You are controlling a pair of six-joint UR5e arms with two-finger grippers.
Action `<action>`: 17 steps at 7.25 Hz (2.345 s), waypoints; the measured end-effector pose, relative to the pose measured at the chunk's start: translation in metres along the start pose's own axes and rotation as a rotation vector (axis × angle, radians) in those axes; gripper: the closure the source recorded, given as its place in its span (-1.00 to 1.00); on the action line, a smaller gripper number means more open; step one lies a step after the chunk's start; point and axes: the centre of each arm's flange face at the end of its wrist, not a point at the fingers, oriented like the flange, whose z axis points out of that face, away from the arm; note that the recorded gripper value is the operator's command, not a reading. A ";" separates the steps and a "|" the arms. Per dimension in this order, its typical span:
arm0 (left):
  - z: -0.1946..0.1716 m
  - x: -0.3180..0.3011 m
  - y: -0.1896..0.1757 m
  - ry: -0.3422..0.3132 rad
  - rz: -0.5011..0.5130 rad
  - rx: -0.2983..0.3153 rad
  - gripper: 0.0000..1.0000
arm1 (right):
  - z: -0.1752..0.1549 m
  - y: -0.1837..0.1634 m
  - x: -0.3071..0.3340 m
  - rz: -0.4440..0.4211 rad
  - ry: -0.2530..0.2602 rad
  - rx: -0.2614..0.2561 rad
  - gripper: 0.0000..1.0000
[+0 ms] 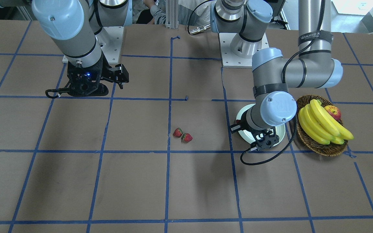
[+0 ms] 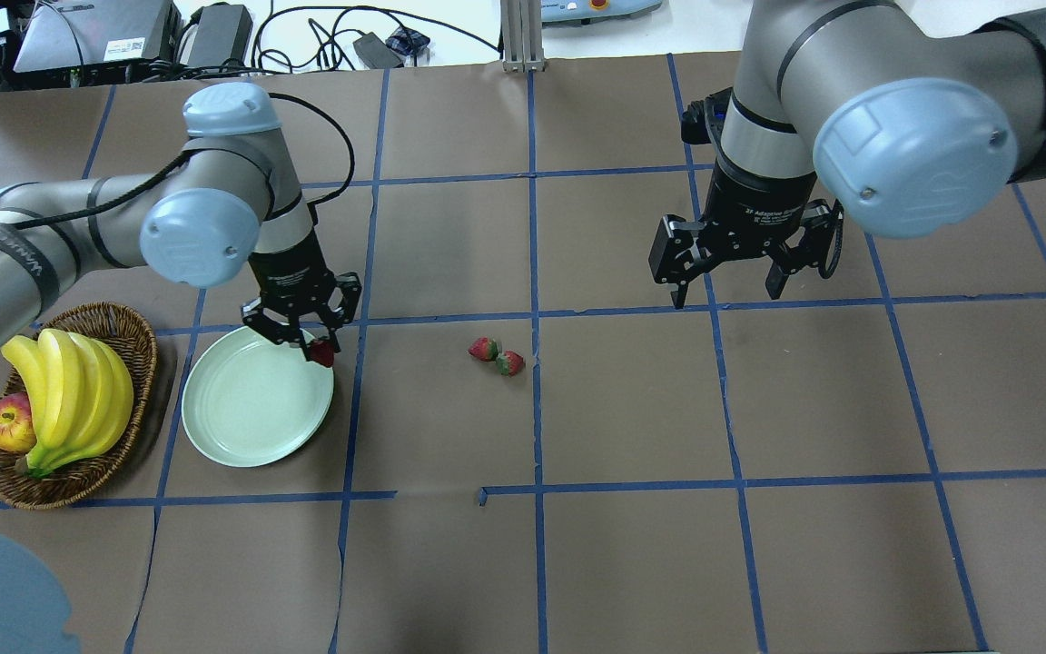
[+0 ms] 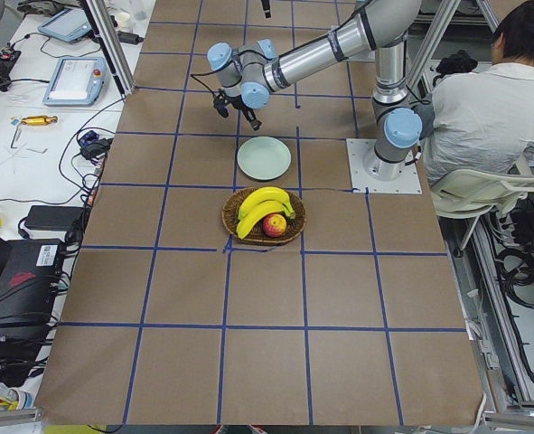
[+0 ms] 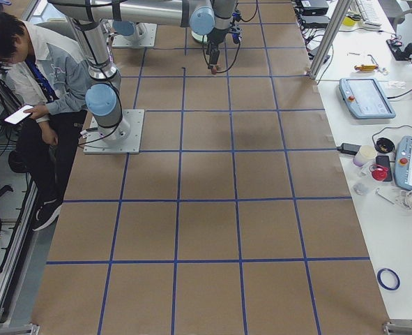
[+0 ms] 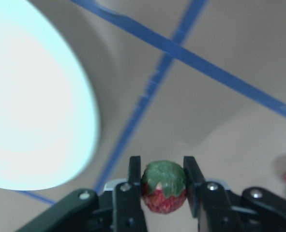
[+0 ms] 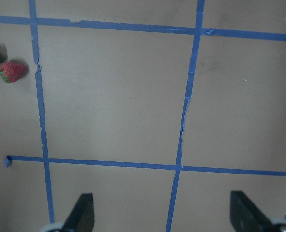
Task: Collect all strawberries into plate
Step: 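Carry the strawberry to the green plate and open the left gripper, then move the left gripper back to the remaining strawberries and grasp one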
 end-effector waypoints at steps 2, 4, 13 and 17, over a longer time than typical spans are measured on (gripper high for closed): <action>0.007 -0.051 -0.019 -0.038 0.103 -0.042 -0.82 | -0.001 0.000 0.000 0.002 0.001 0.003 -1.00; 0.028 -0.062 -0.033 -0.020 0.115 -0.067 -1.00 | -0.003 0.000 0.000 0.004 0.002 0.007 -1.00; -0.006 0.065 0.001 0.277 -0.626 -0.013 -1.00 | -0.001 0.001 0.000 0.004 0.002 -0.001 -1.00; 0.012 0.124 0.010 0.356 -0.902 -0.039 -0.96 | 0.002 0.002 0.000 0.002 0.005 -0.009 -1.00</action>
